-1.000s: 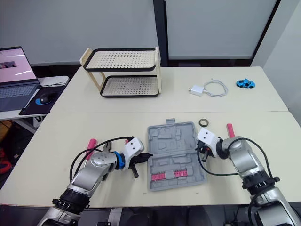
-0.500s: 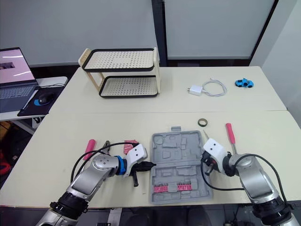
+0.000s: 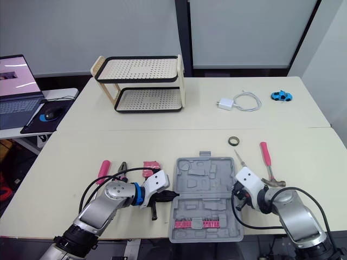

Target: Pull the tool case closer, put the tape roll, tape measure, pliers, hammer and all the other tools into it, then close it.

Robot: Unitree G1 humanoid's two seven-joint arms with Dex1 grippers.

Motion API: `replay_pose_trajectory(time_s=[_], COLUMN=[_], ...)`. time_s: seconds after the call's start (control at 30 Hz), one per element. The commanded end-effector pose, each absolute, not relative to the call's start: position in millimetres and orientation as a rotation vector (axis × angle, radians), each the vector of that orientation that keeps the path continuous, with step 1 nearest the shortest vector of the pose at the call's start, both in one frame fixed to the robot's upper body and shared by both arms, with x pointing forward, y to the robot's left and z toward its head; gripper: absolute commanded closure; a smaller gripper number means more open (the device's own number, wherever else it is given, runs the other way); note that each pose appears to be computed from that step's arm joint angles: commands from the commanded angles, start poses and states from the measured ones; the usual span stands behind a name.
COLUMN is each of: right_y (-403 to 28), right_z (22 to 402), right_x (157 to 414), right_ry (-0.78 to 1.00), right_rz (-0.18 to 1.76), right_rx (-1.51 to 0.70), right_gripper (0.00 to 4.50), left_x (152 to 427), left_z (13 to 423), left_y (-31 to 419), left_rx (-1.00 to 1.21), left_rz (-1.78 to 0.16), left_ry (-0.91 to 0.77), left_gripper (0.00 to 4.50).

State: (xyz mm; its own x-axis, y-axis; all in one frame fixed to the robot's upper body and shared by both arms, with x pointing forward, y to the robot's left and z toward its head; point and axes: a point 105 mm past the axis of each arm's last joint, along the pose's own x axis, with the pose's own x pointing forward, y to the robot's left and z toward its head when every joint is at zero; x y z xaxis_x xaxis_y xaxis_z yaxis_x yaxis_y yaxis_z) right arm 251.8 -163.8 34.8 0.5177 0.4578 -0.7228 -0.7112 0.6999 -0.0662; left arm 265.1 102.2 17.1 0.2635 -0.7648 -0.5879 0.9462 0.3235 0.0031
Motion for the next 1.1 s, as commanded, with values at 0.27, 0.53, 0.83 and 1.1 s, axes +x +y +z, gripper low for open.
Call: replay_pose_trajectory(time_s=[0.27, 0.53, 0.83, 1.1], right_y=[-135, -134, -127, -132], right_z=[43, 45, 41, 41], right_x=[247, 250, 234, 235], right_ry=[0.677, 0.670, 0.710, 0.711], right_rz=[0.818, 0.824, 0.858, 0.839], right_rx=[-0.346, -0.345, -0.313, -0.324], right_gripper=[4.50, 4.50, 4.50, 4.50], left_x=[264, 268, 263, 249], left_z=[27, 28, 27, 23], left_y=[89, 90, 93, 93], left_rx=[0.401, 0.403, 0.408, 0.399], left_rz=[-1.244, -1.238, -1.255, -1.292], left_ry=[0.482, 0.478, 0.495, 0.528], left_gripper=[4.49, 4.49, 4.49, 4.49])
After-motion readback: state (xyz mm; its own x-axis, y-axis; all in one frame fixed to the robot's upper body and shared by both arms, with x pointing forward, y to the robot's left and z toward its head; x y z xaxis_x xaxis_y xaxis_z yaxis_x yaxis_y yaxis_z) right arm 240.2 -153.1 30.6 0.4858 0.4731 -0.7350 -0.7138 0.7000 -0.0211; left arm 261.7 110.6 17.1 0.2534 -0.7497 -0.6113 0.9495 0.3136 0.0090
